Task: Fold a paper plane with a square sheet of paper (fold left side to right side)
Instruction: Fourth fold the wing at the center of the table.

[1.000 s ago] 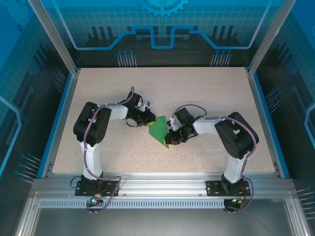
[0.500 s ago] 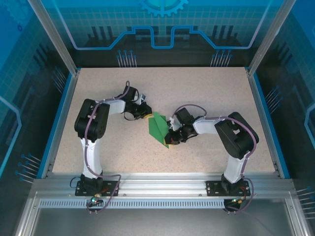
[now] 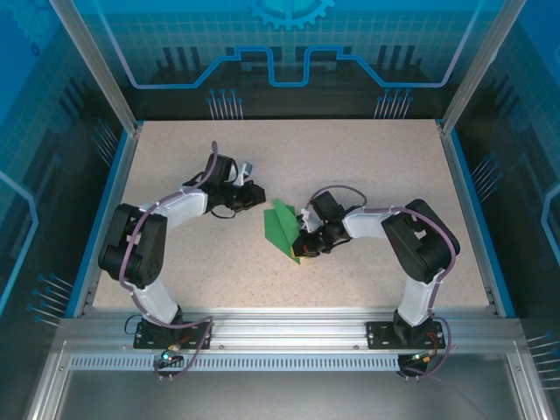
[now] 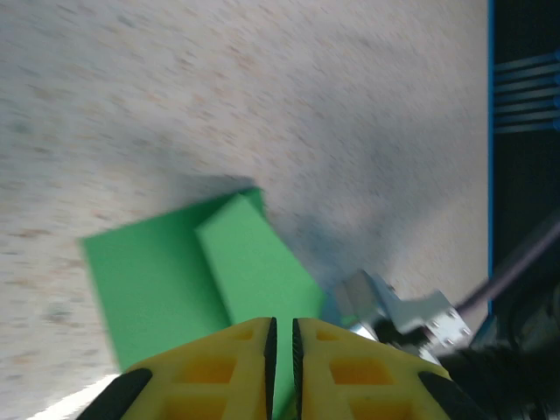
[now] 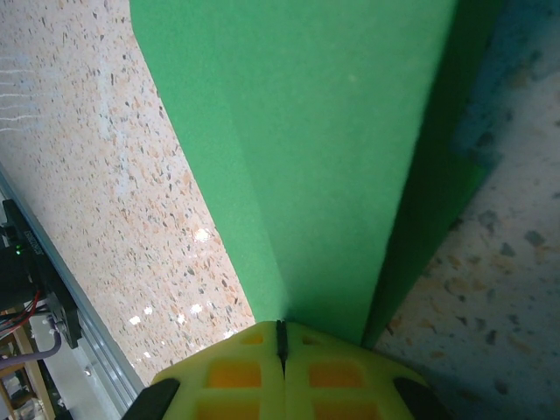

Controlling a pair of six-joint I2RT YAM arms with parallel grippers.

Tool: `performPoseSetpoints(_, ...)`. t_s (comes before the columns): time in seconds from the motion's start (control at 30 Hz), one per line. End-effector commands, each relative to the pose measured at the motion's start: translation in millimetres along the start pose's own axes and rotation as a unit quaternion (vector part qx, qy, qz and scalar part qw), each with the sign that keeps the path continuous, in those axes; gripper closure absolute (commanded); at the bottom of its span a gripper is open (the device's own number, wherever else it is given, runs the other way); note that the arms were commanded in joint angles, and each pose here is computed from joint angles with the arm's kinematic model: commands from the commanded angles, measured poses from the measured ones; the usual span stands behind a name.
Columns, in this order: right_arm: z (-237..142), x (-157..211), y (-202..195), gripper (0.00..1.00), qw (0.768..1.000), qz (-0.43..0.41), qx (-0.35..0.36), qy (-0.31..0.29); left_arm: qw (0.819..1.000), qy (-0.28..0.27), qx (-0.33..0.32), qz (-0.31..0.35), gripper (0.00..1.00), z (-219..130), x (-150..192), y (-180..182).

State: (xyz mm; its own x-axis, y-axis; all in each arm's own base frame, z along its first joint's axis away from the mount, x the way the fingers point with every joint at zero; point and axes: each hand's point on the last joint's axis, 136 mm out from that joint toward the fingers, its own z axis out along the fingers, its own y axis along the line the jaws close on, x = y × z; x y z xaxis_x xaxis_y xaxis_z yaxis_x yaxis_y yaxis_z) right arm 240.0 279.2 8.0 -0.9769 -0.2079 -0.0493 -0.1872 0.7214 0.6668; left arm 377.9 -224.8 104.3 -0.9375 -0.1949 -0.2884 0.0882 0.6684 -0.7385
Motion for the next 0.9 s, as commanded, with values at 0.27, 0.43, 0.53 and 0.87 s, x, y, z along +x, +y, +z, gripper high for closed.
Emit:
performPoseSetpoints(0.27, 12, 49, -52, 1.0, 0.99, 0.068, 0.097, 0.075, 0.996, 0.083, 0.031, 0.0, 0.84, 59, 34, -12)
performPoseSetpoints(0.43, 11, 49, -50, 1.0, 0.99, 0.067, 0.096, 0.076, 0.996, 0.088, -0.008, -0.007, 0.84, 72, 34, 10)
performPoseSetpoints(0.53, 10, 50, -49, 1.0, 0.99, 0.065, 0.095, 0.075, 0.995, 0.091, -0.042, -0.017, 0.84, 79, 37, 31)
performPoseSetpoints(0.87, -7, 43, -27, 1.0, 0.995, 0.04, 0.074, 0.051, 0.989, 0.109, -0.093, -0.044, 0.86, 87, 56, 76)
